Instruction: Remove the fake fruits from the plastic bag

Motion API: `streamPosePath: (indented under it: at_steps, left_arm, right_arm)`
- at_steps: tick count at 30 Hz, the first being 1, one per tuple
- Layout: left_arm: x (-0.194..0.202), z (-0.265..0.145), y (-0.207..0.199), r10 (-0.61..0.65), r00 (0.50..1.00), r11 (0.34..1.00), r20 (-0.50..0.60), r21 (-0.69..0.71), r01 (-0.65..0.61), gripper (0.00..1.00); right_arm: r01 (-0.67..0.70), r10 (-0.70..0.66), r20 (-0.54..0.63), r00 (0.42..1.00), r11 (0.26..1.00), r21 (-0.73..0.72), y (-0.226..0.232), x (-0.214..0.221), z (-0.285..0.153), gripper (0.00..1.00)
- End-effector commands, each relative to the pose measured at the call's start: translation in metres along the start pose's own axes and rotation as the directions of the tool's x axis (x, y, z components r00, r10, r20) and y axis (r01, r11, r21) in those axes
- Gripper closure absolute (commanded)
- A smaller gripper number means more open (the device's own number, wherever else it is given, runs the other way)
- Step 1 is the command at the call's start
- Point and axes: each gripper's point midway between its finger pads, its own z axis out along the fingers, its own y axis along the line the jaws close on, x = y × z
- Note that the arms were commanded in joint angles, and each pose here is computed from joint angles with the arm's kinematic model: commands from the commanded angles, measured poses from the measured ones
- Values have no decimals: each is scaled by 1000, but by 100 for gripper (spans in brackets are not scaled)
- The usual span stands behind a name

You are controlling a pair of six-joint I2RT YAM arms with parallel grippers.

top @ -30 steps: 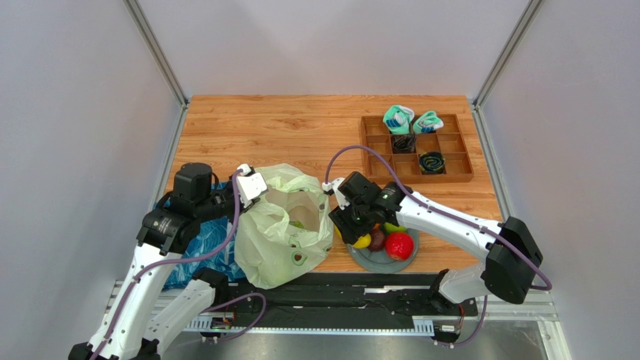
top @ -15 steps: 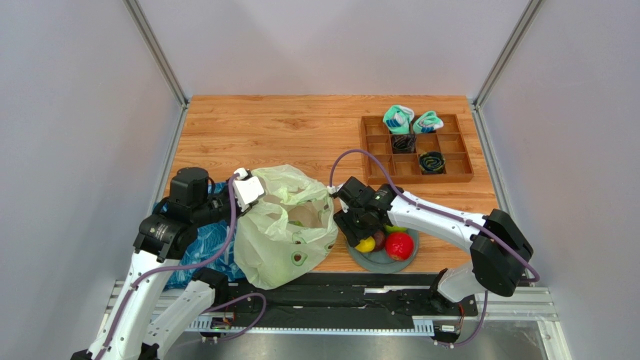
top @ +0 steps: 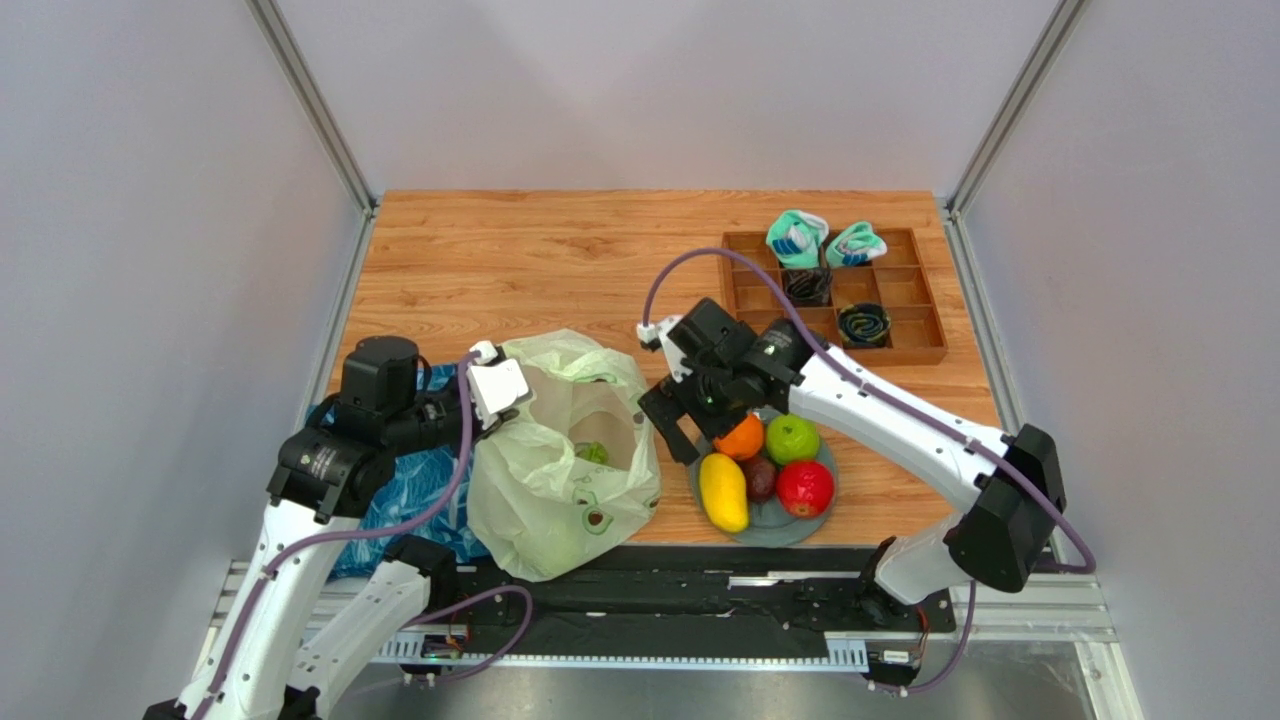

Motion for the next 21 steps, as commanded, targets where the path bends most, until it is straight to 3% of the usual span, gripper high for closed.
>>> streamPosePath:
  at_steps: [1, 4, 7, 10, 14, 18, 21]
  left_arm:
    - [7, -3, -13, 36, 999, 998, -11, 53, -35, 100]
    - [9, -6, -16, 38, 999, 997, -15, 61, -37, 100]
    - [8, -8, -17, 44, 999, 996, -20, 72, -43, 100]
    - [2, -9, -16, 54, 998, 996, -12, 78, -53, 100]
    - [-7, -10, -11, 57, 998, 996, 0, 74, -57, 100]
    - [-12, -13, -9, 67, 998, 995, 4, 75, -67, 100]
    - [-13, -13, -10, 74, 997, 994, 0, 83, -73, 100]
  right_arm:
    - [160, -157, 109, 982, 987, -22, -2, -40, -48, 0]
    - [170, -164, 191, 968, 985, -20, -2, -67, -65, 0]
    - [225, -189, 268, 945, 968, -111, 15, -85, -80, 0]
    - [324, -242, 376, 894, 930, -173, 34, -102, -88, 0]
    - [459, -348, 443, 826, 871, -172, 43, -122, -85, 0]
    - [514, -388, 472, 792, 840, -172, 51, -143, -67, 0]
    - [560, -414, 538, 734, 817, -136, 60, -163, -61, 0]
